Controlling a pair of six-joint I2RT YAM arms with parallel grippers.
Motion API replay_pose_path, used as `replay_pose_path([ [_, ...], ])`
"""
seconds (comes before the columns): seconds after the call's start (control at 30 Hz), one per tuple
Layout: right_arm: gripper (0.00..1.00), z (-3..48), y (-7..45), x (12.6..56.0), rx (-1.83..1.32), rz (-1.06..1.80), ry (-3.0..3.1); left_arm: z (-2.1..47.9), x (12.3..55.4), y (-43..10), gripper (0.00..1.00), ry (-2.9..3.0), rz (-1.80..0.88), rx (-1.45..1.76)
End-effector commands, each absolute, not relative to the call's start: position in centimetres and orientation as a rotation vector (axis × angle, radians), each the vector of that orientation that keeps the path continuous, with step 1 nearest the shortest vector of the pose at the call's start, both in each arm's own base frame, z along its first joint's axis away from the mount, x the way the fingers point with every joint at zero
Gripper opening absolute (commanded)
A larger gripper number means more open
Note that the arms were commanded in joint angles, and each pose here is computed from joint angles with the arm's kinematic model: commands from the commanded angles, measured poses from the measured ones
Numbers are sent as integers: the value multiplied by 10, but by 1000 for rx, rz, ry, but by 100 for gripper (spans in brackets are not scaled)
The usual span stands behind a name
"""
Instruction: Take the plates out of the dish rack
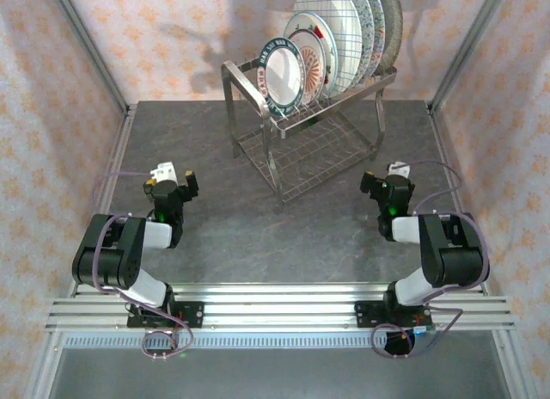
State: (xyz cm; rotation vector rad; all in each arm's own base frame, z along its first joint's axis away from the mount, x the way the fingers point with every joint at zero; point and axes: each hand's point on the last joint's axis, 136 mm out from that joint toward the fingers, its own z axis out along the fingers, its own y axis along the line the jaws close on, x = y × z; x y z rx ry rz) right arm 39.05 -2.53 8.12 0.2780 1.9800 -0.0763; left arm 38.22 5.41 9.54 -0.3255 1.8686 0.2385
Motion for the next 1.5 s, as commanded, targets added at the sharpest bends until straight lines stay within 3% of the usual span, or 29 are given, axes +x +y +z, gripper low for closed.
replay_pose_path([
  [0.0, 99, 89, -30, 393, 299, -100, 1948, 101, 385, 56, 100, 1860, 255, -311],
  [1.0, 99, 92, -30, 392, 300, -97, 1934, 100, 385, 57, 99, 1860, 255, -314],
  [1.1, 99, 124, -41, 378, 364, -148, 1861, 116, 375, 57, 99, 1773, 259, -327],
  [1.2, 99, 188, -67, 345, 517, -253, 1665, 148, 353, 56, 99, 1710, 380, -356],
  [1.33, 99, 319, -104, 312, 685, -383, 1450, 232, 338, 60, 99, 1575, 406, -481],
  [1.47, 99, 405, -129, 310, 877, -380, 1495, 333, 336, 66, 99, 1554, 310, -702],
])
